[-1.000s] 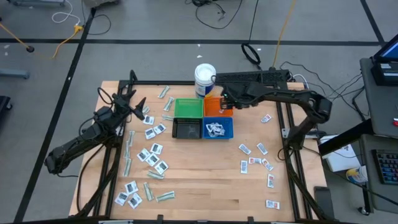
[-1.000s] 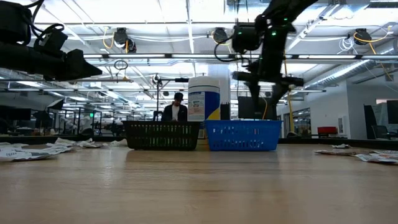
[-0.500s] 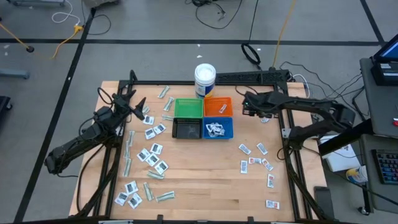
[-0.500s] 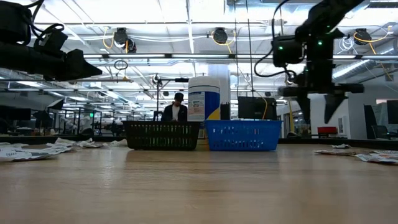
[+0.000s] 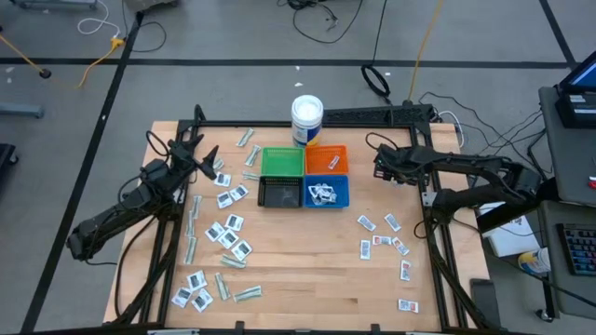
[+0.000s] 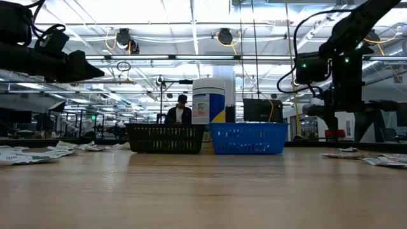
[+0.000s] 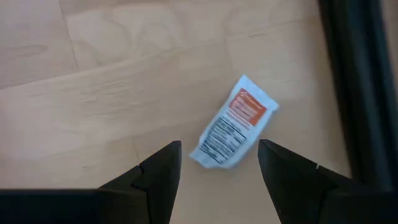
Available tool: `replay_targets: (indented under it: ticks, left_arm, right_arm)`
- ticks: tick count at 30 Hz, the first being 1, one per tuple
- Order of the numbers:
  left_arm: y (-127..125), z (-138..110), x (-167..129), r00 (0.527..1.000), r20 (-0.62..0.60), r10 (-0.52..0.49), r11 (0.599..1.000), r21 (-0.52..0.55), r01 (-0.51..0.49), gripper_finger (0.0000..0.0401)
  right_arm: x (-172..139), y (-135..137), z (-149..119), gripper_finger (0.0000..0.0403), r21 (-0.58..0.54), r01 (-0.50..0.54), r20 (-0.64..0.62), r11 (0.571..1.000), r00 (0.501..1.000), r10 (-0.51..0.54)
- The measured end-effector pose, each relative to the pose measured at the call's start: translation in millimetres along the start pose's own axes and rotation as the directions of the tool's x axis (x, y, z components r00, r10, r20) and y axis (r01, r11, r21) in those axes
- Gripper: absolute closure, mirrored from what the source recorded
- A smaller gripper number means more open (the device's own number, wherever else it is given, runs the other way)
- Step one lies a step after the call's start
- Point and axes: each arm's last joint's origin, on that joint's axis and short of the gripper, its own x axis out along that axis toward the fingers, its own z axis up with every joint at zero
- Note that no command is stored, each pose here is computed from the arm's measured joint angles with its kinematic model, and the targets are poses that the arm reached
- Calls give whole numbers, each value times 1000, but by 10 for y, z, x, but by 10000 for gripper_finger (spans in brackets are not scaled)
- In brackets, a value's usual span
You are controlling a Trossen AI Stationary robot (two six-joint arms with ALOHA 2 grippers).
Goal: Pick & Place First Aid Supplies
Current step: Put the orange ointment pack into the orange basket
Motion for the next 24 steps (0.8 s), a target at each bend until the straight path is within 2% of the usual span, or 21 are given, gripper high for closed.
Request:
replay_targets:
  ticks: [10, 13, 16, 24]
  left_arm:
    - [0, 1, 0, 1000, 0, 0, 1000, 0, 0, 93]
    - [0, 1, 0, 1000, 0, 0, 1000, 0, 0, 93]
    - [0, 1, 0, 1000, 1, 0, 1000, 0, 0, 93]
    - [0, 1, 0, 1000, 0, 0, 1000, 0, 0, 93]
  right_arm:
    - [219, -60, -51, 193, 29, -61, 10, 998, 998, 60]
    - [240, -68, -65, 207, 28, -70, 1, 997, 998, 70]
    - [248, -72, -73, 244, 24, -72, -6, 997, 997, 73]
    - [251, -65, -75, 376, 13, -82, -16, 997, 997, 82]
